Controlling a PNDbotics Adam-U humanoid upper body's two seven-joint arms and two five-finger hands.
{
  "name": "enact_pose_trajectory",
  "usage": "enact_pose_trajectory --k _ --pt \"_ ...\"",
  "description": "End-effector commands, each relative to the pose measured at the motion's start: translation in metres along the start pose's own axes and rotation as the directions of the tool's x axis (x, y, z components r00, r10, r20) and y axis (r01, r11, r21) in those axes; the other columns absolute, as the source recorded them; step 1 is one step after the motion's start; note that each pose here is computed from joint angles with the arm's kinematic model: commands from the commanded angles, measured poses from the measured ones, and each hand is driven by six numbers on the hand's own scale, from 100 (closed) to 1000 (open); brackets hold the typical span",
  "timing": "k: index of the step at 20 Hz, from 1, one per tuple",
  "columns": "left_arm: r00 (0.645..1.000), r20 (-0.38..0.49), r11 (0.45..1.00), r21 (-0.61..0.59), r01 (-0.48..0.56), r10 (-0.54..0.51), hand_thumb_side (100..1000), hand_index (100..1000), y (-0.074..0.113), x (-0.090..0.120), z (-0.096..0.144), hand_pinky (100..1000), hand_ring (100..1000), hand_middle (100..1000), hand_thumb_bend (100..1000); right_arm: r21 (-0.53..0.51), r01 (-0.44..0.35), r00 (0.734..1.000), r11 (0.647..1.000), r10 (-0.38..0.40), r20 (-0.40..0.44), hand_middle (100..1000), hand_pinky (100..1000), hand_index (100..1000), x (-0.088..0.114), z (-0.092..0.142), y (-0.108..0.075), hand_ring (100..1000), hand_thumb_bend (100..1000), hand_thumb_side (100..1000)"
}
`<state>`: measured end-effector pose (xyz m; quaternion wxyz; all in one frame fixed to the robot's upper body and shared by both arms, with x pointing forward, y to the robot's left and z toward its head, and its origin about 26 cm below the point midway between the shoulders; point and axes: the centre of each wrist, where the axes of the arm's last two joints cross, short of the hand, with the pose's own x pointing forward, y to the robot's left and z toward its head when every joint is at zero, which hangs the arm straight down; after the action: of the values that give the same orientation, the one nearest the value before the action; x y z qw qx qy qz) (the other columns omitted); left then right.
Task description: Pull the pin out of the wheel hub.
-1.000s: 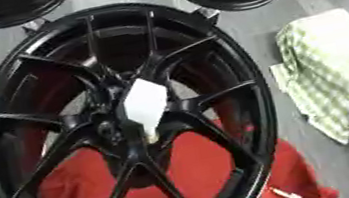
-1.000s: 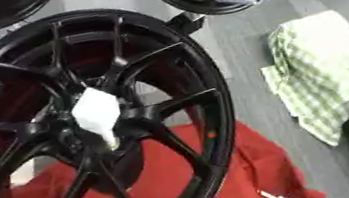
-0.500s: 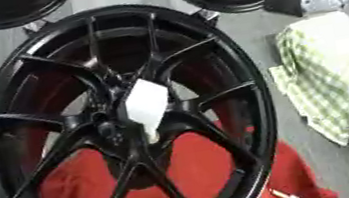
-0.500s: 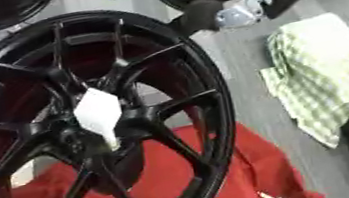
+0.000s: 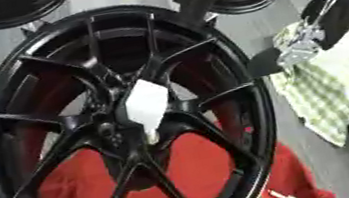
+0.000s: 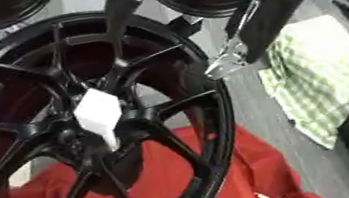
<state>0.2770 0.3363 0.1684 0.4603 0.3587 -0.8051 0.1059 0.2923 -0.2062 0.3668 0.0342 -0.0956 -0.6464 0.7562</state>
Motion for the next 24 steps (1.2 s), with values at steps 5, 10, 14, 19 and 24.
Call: enact_pose_trajectory --k 5,10,14,19,24 --pt "1.0 0.013 1.0 0.004 0.0 0.0 791 664 0.002 0.006 -0.001 730 607 538 100 0.088 -0.089 0.996 0.992 0.086 0.039 806 887 850 0.006 -0.017 -0.004 900 433 100" --pt "1.0 0.002 1.0 0.006 -0.001 0.001 792 664 0.003 0.005 0.0 731 607 538 100 0.069 -0.104 0.993 0.992 0.099 0.068 805 884 847 0.004 -0.036 -0.003 899 425 100" --pt "1.0 -0.007 1.0 0.011 0.003 -0.003 793 664 0.004 0.003 0.002 731 608 538 100 0.055 -0.102 0.992 0.993 0.098 0.075 802 883 845 0.002 -0.047 0.0 898 421 100" --pt "1.0 -0.02 1.0 0.015 0.011 -0.011 794 664 0.005 0.001 0.003 731 608 538 100 0.052 -0.098 0.993 0.994 0.094 0.076 804 882 846 0.0 -0.057 0.007 898 419 100" --pt "0.999 -0.03 1.0 0.018 0.021 -0.021 795 665 0.007 -0.001 0.004 732 608 538 100 0.056 -0.103 0.992 0.993 0.099 0.072 810 883 850 -0.002 -0.065 0.013 900 417 100"
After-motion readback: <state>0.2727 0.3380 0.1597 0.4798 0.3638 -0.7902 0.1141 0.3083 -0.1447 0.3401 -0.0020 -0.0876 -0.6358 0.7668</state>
